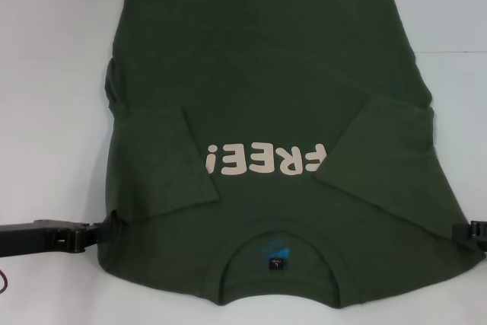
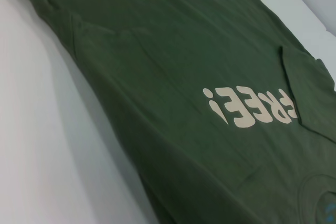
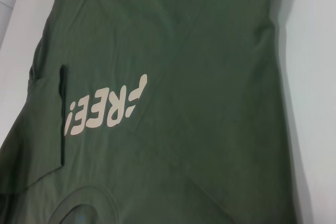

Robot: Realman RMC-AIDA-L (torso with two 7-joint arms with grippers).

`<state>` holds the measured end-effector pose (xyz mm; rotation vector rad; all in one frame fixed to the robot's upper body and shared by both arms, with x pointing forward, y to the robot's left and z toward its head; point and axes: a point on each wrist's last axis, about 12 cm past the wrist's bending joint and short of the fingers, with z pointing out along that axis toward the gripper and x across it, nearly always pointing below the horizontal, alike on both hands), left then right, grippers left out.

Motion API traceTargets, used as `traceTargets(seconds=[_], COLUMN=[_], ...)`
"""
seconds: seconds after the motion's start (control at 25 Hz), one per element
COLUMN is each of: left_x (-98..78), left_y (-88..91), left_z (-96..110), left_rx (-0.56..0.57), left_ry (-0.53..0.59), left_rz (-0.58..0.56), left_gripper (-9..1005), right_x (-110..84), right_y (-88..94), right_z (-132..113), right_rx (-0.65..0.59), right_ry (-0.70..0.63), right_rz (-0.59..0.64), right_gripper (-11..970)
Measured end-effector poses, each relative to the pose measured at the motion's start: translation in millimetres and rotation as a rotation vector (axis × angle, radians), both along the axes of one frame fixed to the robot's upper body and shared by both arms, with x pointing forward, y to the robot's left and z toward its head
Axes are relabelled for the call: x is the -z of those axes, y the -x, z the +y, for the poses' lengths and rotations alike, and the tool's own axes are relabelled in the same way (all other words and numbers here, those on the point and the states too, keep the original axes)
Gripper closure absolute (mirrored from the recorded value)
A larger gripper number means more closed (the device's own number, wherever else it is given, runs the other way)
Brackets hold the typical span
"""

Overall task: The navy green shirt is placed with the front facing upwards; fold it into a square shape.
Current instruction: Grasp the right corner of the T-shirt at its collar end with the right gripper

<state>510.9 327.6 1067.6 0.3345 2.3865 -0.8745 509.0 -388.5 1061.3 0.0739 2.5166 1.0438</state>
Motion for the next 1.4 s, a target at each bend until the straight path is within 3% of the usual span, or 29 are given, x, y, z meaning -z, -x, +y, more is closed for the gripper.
traceTargets(seconds=[0.68, 1.4], left_x=[-1.1, -2.2], left_y=[-1.5, -4.5], left_z=[-1, -1], left_rx=[0.0, -0.008], left_ry=[0.002, -0.001], left_rz=[-0.003, -0.013], left_gripper=[996, 995], right_x=[-2.8, -4.4], right_y=[7.4, 2.8], right_z=[10, 8], right_rx=[-0.07, -0.028], right_ry=[-0.072, -0.076], right_rz=[0.033, 0.013], right_gripper=[74, 93])
